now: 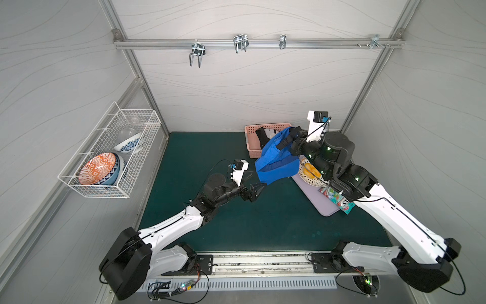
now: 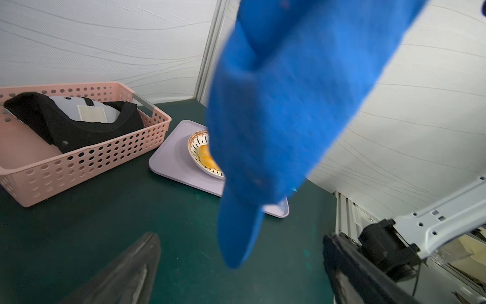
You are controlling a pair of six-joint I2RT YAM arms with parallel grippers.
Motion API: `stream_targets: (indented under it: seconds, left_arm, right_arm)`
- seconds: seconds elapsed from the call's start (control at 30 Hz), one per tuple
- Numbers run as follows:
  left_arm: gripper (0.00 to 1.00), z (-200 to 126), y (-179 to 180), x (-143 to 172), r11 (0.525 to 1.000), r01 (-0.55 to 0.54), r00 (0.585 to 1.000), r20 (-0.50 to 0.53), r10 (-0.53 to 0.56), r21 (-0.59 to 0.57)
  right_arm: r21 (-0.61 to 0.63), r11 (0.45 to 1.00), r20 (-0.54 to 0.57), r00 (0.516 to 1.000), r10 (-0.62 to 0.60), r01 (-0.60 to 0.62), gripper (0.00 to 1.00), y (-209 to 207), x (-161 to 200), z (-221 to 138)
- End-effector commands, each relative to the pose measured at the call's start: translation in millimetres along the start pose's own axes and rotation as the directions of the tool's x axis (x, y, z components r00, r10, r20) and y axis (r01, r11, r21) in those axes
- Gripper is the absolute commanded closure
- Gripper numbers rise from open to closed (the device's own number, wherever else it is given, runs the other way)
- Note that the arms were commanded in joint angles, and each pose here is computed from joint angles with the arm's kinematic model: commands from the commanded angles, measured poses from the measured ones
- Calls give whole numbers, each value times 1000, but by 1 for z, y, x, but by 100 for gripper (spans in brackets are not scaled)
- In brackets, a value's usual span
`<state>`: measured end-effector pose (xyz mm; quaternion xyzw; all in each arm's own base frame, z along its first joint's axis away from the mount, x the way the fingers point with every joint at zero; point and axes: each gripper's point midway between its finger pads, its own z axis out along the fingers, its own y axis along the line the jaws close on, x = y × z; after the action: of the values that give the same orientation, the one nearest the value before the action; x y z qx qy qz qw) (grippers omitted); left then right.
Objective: Turn the baseball cap inside out
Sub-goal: Turn over the baseball cap.
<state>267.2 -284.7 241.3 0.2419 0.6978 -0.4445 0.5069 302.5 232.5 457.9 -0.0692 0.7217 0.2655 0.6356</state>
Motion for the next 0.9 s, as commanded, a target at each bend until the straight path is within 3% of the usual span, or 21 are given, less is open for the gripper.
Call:
stream_targets:
  seconds: [0.0,0.5,0.57,0.63,0.73,0.87]
  left_arm:
    - [2,13,-4,-32,999,-32,992,125,30,19]
    - [1,44,-41,-19,985,12,994,107,-31,173]
    - [15,45,-37,-13,989,20,995,95,-35,147]
    - [38,47,-27,-15,996,26,993,113,-35,80]
    - [62,49,-16,-25,1000,21,986,164,-21,4]
    - [84,54,-9,-37,999,28,978,207,-20,-36]
  right_arm:
    - [-17,998,22,998,54,-53,100,3,-14,-8]
    - [44,996,53,996,76,-78,100,-8,-22,-10]
    - [36,995,54,995,89,-91,100,-7,-22,-9]
    - [28,994,55,993,107,-109,100,-6,-22,-10]
    - [20,990,50,989,139,-141,100,-5,-19,-13]
    - [18,986,35,985,166,-167,100,-7,-12,-15]
